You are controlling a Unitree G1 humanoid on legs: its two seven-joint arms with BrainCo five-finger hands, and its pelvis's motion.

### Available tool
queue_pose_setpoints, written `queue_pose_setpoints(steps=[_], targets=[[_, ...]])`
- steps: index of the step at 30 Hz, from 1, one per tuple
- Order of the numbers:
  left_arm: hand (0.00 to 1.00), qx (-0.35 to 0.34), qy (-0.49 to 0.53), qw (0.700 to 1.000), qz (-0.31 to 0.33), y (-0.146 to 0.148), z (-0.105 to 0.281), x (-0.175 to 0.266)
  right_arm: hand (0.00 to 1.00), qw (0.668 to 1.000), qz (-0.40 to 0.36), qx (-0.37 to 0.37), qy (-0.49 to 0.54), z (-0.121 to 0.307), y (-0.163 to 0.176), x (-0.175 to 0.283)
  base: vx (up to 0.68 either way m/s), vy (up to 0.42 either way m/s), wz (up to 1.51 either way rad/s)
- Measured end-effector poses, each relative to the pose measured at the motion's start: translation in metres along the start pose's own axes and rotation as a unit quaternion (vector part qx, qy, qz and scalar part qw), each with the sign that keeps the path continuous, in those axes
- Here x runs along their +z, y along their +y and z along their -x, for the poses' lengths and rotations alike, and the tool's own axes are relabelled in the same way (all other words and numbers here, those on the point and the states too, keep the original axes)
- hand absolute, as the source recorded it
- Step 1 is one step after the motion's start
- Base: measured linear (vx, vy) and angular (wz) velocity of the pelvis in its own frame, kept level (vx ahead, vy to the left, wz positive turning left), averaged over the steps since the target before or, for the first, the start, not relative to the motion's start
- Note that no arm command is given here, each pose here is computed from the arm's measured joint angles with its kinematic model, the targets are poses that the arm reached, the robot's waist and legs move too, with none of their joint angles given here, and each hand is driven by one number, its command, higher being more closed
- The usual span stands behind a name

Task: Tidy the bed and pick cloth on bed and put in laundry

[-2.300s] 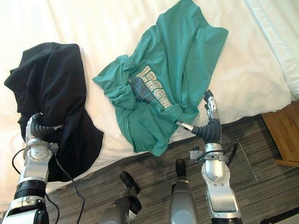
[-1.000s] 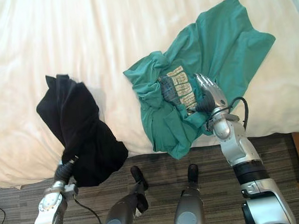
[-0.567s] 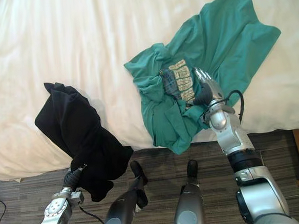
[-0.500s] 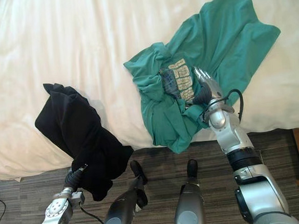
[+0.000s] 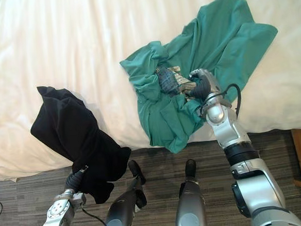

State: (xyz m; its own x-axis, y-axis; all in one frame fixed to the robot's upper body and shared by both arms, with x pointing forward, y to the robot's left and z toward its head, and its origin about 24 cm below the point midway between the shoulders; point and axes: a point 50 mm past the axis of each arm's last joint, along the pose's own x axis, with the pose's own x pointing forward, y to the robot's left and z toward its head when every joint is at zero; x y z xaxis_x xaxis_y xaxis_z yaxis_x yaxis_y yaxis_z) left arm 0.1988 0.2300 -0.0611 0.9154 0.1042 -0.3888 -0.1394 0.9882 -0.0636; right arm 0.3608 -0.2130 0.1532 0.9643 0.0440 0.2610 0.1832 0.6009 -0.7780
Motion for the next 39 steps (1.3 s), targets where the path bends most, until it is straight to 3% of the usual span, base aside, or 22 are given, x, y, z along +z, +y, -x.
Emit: queue_pose_setpoints(steps=[10, 17, 20, 29, 39], targets=[[1.00, 0.005, -0.003, 1.000, 0.028, -0.007, -0.001, -0.001, 1.00, 0.998, -0.059, -0.007, -0.001, 0.007, 0.010, 0.004, 0.05, -0.027, 0.00], [1.00, 0.006, 0.015, 0.999, 0.048, -0.020, -0.001, -0.011, 1.00, 0.973, -0.228, 0.011, 0.035, 0.062, 0.067, -0.003, 0.07, -0.024, -0.01], [1.00, 0.039, 0.052, 0.997, 0.044, -0.013, 0.003, -0.028, 1.00, 0.956, -0.278, 0.032, 0.089, 0.091, 0.096, -0.016, 0.12, -0.054, 0.02], [1.00, 0.087, 0.160, 0.983, -0.018, -0.010, 0.014, -0.071, 1.00, 0.925, -0.294, 0.122, 0.207, 0.130, 0.152, -0.049, 0.11, -0.032, -0.02], [1.00, 0.110, 0.295, 0.949, -0.003, -0.018, 0.047, -0.123, 1.00, 0.876, -0.355, 0.106, 0.310, 0.148, 0.176, -0.065, 0.03, -0.002, -0.03]])
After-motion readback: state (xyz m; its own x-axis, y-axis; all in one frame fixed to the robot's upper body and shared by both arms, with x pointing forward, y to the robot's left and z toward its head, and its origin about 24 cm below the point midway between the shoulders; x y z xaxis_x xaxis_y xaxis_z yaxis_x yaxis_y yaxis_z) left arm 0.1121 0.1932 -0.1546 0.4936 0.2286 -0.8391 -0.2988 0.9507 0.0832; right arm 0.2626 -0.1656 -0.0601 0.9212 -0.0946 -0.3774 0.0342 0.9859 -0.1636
